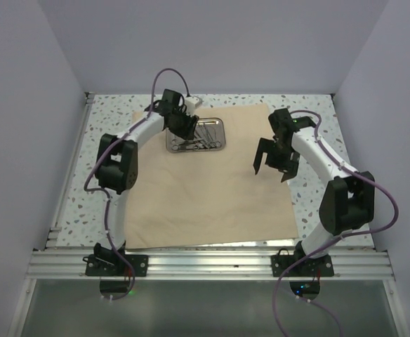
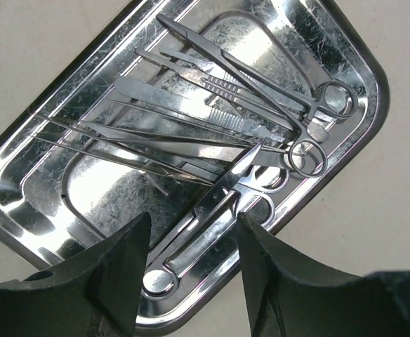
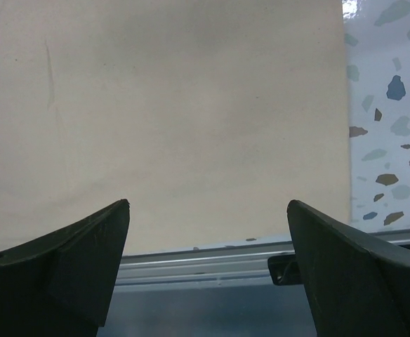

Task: Open and lay out the surgical kit
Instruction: Pick up the medical item from the container.

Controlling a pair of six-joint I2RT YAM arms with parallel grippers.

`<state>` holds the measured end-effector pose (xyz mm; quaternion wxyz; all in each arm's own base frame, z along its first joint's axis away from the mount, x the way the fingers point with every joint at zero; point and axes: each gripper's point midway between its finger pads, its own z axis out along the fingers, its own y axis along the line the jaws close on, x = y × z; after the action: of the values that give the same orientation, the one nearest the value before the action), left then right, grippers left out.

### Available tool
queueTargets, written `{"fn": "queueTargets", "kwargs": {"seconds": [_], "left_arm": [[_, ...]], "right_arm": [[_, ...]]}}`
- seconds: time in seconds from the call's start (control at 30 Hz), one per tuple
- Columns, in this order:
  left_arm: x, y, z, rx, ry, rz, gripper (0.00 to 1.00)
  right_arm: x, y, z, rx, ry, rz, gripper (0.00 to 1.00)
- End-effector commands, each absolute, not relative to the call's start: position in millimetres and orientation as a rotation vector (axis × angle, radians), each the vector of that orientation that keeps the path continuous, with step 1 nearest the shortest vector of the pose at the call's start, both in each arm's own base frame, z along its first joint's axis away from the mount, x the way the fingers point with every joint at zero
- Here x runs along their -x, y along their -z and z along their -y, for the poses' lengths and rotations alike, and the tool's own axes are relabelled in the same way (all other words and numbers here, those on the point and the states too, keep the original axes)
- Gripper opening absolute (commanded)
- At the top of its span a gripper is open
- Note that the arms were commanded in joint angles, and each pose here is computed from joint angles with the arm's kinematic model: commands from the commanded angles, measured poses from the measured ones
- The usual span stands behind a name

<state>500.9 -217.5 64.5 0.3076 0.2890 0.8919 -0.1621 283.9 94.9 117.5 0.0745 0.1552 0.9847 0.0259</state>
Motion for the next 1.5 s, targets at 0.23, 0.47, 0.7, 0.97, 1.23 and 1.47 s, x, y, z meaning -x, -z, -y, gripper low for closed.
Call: {"fn": "queueTargets", "kwargs": {"seconds": [0.23, 0.47, 0.7, 0.97, 1.23, 1.47], "left_arm": [[-499.9, -31.9, 221.2, -0.842, 0.358, -2.394, 0.55], [-502.1, 3.0, 205.1, -0.794, 0.239, -2.494, 0.54], [-503.6, 24.6, 208.2, -0.779, 0.274, -2.542, 0.34], [-487.1, 43.4, 212.6, -0.738, 0.362, -2.621, 0.00], [-501.8, -23.2, 218.8, -0.491, 0.388, -2.569, 0.00], [-505.1, -124.7, 202.9, -0.301, 0.342, -2.425, 0.00]], "right_arm": [[-269.1, -132.2, -78.2, -0.479, -0.056, -2.924, 0.98], [-263.5, -131.4, -72.8, -0.501, -0.064, -2.926, 0.98], [-260.7, -134.0, -68.2, -0.514, -0.065, -2.917, 0.98], [-259.2, -133.6, -65.0, -0.546, -0.076, -2.911, 0.98], [-261.6, -139.0, -65.3, -0.582, -0.087, -2.873, 0.99], [-271.5, -172.4, -63.9, -0.595, -0.122, -2.750, 0.99]]}}
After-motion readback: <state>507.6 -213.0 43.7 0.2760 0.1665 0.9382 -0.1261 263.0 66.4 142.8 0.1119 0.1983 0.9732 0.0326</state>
